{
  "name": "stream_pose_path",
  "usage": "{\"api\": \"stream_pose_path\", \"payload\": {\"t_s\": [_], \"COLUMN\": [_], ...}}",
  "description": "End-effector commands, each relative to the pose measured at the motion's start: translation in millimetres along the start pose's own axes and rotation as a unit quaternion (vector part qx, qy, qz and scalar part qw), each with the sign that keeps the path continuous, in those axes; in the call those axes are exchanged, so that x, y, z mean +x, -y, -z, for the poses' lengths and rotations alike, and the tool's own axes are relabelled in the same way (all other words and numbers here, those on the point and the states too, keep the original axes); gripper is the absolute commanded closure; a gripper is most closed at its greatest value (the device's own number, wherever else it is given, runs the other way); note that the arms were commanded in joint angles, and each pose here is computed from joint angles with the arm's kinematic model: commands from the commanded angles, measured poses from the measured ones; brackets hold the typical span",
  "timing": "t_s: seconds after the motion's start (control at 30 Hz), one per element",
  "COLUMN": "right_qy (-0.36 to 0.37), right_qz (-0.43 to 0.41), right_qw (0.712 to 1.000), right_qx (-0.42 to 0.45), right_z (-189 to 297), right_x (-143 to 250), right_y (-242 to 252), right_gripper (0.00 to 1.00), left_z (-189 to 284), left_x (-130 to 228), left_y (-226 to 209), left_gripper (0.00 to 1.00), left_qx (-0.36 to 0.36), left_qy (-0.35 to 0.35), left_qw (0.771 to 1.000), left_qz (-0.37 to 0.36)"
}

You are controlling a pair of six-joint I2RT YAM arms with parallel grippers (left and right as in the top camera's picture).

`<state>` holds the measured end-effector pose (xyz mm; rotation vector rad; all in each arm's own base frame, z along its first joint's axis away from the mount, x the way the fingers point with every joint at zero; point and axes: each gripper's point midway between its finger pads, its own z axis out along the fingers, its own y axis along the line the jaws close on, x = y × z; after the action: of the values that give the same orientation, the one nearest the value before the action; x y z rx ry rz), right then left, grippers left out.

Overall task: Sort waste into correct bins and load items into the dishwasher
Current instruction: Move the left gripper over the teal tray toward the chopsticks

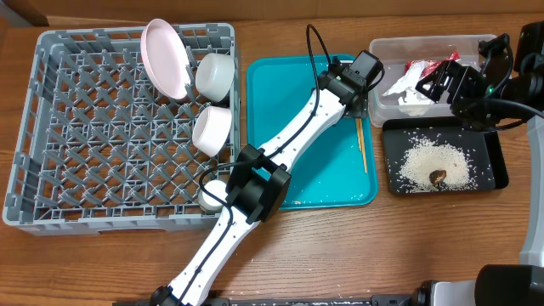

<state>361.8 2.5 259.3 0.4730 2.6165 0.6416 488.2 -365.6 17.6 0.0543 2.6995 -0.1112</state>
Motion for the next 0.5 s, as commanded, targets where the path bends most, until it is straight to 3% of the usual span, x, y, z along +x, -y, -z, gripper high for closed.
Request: {"api": "stream_pose_path", "payload": {"t_s": [0.0,0.47], "right_qy": [0.002,0.002], "right_qz": [0.008,0.008], "right_qw": [1.0,1.0], "right_qx": [-0.002,-0.002], "right_z": [-0.3,-0.3], "right_x": [-0.4,-0.4], "right_y": [-1.9,-1.9], "right_gripper": [0.0,0.0], "left_z": [-13.6,-15.3], "left_x": [9.5,9.2], "left_y": [-1.2,3.0], "left_gripper": [0.03,0.0], "left_qx": [-0.013,-0.003], "left_qy": [-0.004,-0.003], "left_qw": [1.0,1.0], "left_qz": [-0.013,-0.015]}}
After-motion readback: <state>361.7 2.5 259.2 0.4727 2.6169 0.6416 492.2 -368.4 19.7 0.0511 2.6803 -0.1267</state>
